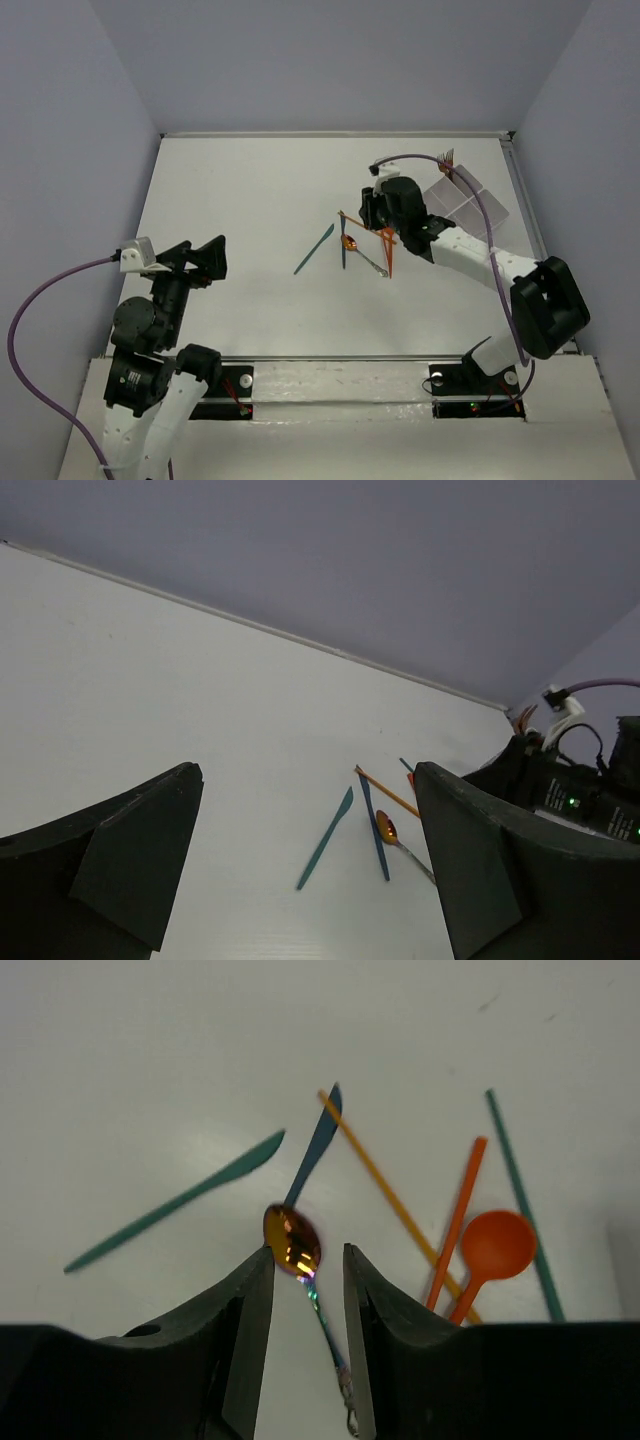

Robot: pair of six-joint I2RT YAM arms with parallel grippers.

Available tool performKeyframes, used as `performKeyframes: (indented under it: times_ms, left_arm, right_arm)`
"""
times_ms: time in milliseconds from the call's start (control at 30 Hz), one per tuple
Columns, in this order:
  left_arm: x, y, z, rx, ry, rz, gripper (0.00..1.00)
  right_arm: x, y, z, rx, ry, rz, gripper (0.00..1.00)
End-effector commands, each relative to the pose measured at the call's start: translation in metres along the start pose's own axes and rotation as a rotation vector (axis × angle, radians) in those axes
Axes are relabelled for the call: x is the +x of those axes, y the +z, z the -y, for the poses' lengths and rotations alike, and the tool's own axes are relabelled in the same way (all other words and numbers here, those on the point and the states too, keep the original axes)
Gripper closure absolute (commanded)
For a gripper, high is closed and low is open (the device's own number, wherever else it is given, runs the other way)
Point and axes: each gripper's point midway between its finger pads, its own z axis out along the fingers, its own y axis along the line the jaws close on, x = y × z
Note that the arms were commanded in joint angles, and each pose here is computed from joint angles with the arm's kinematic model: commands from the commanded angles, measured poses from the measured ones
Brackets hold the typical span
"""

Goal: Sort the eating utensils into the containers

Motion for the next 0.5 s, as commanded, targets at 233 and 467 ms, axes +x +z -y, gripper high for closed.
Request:
performKeyframes:
  times_ms: [233,467]
  left_arm:
    - [-0.008,0.006,0.005,0.02,0.014,0.03,0.01]
    - [-0.007,0.006,0.006,0.025,0.014,0.028,0.01]
  right_arm:
    - [0.128,-0.02,-0.04,-0.174,-0.072,-0.542,0.44]
    - [0.147,0.0,-0.032,-0.13,-0.106,-0.596,0.45]
